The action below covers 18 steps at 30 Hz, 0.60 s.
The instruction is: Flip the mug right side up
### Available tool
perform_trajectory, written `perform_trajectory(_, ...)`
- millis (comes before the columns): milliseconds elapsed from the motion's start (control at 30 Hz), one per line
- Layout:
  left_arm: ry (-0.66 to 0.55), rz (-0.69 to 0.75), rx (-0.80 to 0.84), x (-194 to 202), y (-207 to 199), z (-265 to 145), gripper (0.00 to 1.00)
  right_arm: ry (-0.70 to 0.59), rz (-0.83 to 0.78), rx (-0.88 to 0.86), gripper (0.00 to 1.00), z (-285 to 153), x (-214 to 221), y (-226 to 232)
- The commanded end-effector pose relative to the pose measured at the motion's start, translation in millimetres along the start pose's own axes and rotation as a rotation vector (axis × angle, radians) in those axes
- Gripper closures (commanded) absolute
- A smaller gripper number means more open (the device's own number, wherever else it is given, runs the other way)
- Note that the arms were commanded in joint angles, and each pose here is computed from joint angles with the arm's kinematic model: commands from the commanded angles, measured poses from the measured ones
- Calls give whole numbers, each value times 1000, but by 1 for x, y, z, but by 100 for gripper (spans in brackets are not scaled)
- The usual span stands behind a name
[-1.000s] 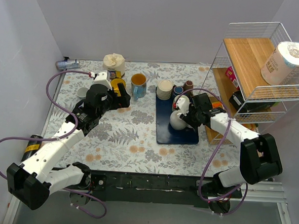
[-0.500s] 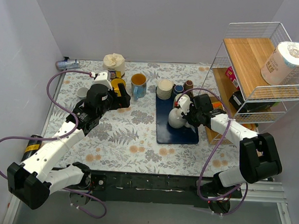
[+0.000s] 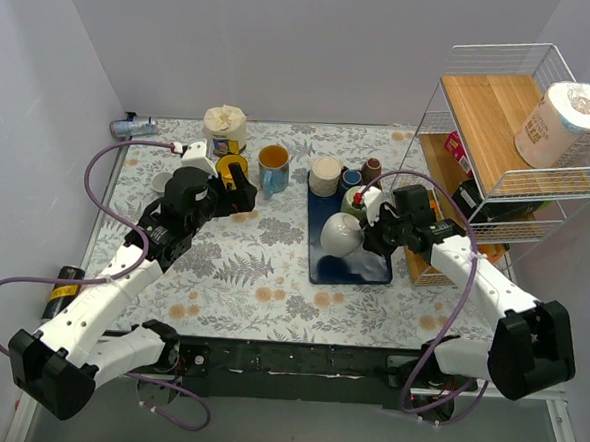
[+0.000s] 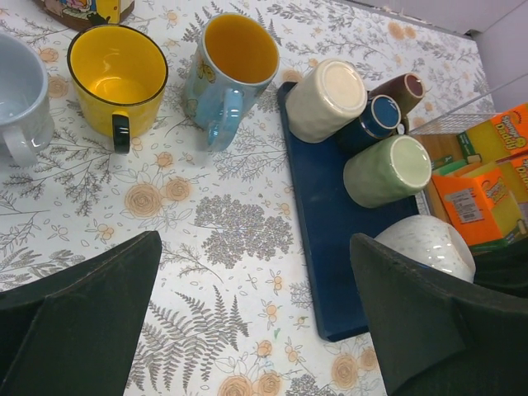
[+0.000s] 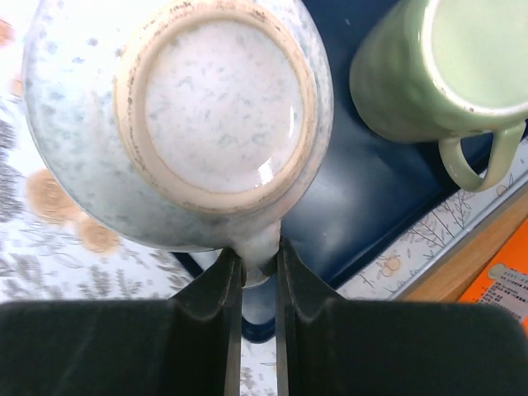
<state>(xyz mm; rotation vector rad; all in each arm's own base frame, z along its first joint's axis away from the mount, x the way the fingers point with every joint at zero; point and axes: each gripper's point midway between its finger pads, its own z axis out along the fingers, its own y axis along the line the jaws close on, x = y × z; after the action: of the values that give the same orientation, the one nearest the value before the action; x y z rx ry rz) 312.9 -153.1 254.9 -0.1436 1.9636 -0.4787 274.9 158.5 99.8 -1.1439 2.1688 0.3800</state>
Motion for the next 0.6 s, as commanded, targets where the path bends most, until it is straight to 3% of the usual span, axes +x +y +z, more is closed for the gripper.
perform_trajectory(0,-53,-39,70,-19,-16,-17,2,-289,92,-85,99,-41,-81,21)
perform_trajectory(233,-50,-67,231,-21,-42,-35,2,-603,333,-191,99,-89,-155,44)
perform_trajectory(300,-116,-77,292,-34,-51,-49,2,-680,353,-199,99,-103,-174,48)
perform_trajectory(567,-135,-69,694,-40,-111,-95,2,-936,548,-231,99,-155,-252,52)
